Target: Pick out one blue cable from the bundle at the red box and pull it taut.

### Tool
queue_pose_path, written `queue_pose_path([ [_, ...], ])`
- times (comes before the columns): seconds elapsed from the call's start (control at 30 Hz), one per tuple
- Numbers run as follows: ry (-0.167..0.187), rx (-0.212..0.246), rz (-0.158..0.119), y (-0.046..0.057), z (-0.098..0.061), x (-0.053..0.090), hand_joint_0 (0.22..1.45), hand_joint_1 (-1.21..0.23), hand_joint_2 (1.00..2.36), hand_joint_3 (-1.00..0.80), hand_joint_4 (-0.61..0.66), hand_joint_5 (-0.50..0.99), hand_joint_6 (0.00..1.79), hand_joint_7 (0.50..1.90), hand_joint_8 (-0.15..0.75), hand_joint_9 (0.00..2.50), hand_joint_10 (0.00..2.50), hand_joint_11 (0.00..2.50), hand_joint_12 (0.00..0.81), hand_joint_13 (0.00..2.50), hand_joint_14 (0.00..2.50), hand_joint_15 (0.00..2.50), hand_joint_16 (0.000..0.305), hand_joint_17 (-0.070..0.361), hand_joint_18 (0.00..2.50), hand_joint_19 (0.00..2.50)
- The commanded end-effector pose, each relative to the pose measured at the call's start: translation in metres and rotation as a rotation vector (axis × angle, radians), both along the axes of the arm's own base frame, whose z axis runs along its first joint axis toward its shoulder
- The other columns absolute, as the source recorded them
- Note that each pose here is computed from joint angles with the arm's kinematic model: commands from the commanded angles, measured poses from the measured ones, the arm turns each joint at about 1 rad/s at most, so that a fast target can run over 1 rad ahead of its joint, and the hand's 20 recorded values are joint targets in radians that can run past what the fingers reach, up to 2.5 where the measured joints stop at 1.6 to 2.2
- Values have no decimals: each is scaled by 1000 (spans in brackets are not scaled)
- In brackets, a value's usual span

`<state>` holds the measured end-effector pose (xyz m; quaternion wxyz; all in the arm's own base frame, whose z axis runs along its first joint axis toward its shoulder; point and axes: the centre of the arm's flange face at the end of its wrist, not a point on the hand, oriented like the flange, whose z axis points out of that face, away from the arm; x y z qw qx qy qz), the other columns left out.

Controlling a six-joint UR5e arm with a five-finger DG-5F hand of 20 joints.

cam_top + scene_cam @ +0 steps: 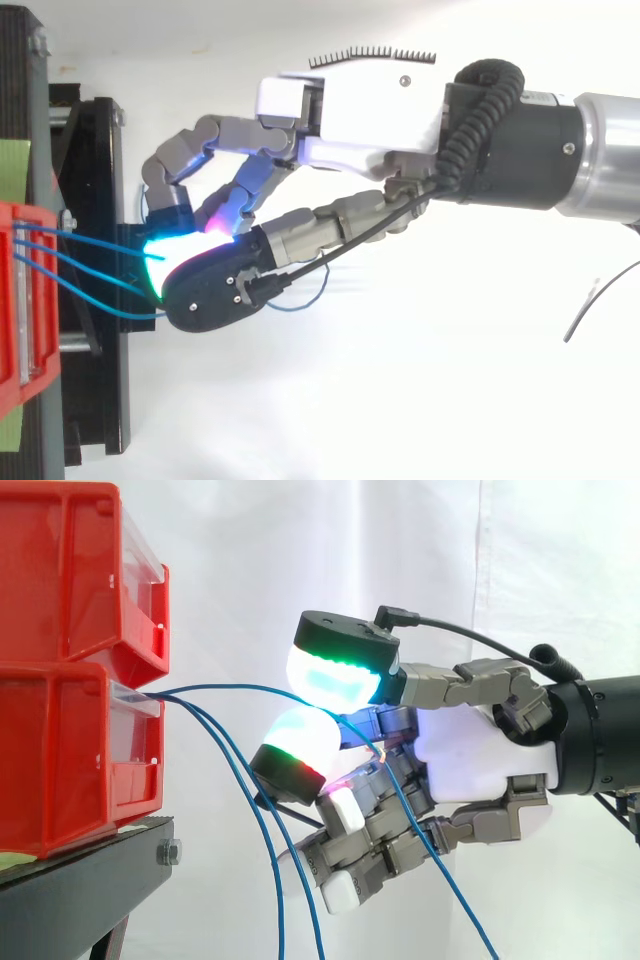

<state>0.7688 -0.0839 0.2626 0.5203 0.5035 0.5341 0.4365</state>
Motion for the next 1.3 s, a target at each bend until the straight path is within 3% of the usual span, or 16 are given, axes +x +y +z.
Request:
queue_pose_path([
  [0.0,11,-1,1,0,6,-3,637,-699,1021,-276,73,-196,870,1219,267,902,24,680,316,699,14,342,49,110,557,504],
  [0.2,60,-6,4,1,18,-14,679,-733,1012,-384,50,-205,876,1254,266,861,23,672,315,684,14,328,49,111,549,485],
  [0.37,102,-10,10,3,17,-19,711,-737,1000,-500,55,-212,881,1182,258,851,24,673,309,682,13,313,49,111,558,459],
  [0.67,101,-7,13,5,22,-21,586,-740,1000,-500,126,-207,877,1100,264,888,23,681,309,700,13,323,49,110,576,482],
  [1.0,99,-7,5,3,23,-21,491,-596,1000,-500,149,-197,841,1062,282,923,22,673,338,728,13,330,54,122,617,494],
  [1.1,99,-7,5,3,23,-21,485,-536,1000,-500,148,-194,834,1037,285,929,22,667,341,731,13,327,55,123,618,500],
  [1.27,98,-7,5,3,24,-20,533,-458,1000,-500,125,-182,813,1107,273,931,22,664,328,719,14,335,51,116,584,518],
])
